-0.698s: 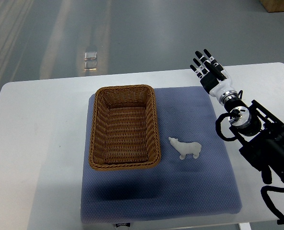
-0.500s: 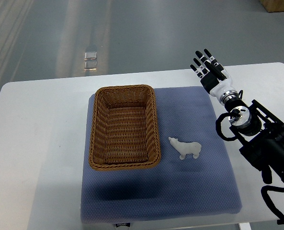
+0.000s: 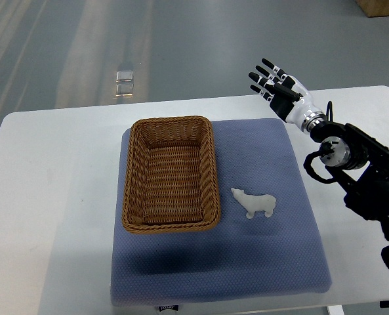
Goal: Place white bear in brown basket with right hand
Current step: 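Raise the right hand and swing it toward the white bear figurine, then lower the right hand over the white bear figurine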
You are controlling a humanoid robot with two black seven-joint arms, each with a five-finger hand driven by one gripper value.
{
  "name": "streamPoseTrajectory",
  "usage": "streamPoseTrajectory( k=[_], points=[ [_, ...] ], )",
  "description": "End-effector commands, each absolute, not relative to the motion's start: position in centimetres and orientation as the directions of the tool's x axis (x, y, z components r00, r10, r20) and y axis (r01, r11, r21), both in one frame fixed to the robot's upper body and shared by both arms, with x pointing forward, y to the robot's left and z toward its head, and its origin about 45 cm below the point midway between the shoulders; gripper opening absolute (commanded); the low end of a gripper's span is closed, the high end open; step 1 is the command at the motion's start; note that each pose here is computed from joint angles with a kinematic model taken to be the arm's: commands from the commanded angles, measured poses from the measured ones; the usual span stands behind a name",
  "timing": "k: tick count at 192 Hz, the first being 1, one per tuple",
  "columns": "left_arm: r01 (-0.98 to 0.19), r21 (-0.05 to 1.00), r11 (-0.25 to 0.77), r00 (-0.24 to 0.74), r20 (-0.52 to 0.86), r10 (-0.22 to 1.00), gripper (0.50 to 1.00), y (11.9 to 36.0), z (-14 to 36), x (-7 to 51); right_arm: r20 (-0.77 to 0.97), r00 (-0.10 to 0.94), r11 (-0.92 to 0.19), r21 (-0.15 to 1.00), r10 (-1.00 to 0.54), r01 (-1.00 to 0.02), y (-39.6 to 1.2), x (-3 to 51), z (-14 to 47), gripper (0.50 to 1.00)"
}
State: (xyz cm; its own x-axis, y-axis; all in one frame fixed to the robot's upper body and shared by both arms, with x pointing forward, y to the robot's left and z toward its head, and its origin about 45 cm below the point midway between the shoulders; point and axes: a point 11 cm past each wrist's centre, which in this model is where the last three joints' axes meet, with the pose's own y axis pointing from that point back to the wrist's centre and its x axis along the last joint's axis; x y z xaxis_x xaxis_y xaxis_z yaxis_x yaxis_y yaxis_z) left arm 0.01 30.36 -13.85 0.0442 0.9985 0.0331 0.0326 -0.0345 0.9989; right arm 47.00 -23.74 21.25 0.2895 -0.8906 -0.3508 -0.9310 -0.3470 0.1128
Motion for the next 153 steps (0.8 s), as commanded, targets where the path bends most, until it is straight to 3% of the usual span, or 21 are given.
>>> streamPoseTrajectory(
  k=[1,23,53,75,105,153],
  points=[
    [0.033,0.999,-0.031,0.044,0.03,0.999,1.0,30.3,-13.9,0.0,-0.04,0.432,-0.432,0.172,-0.901,-0.885,-24.5,47.2,24.0,0.924],
    [0.033,0.999,-0.027,0.047,0.025,0.999,1.0,30.1,-13.9,0.0,0.329,0.546,-0.465,0.296,-0.771,-0.834,-26.0,47.7,28.2,0.924],
    [0.03,0.999,-0.023,0.053,0.021,0.998,1.0,30.0,-13.8,0.2,0.495,0.703,-0.478,0.516,-0.511,-0.711,-26.8,47.2,33.4,0.924],
    [0.029,0.999,-0.024,0.052,0.023,0.998,1.0,30.1,-13.8,0.3,0.549,0.786,-0.403,0.676,-0.283,-0.617,-26.5,45.4,34.9,0.924],
    [0.027,0.999,-0.026,0.052,0.024,0.998,1.0,30.1,-13.8,0.3,0.572,0.819,-0.359,0.756,-0.045,-0.548,-24.5,42.7,37.5,0.924],
    [0.027,0.999,-0.023,0.052,0.021,0.998,1.0,30.0,-13.8,0.3,0.474,0.88,-0.476,0.77,-0.017,-0.424,-21.8,38.4,37.5,0.921]
  ],
)
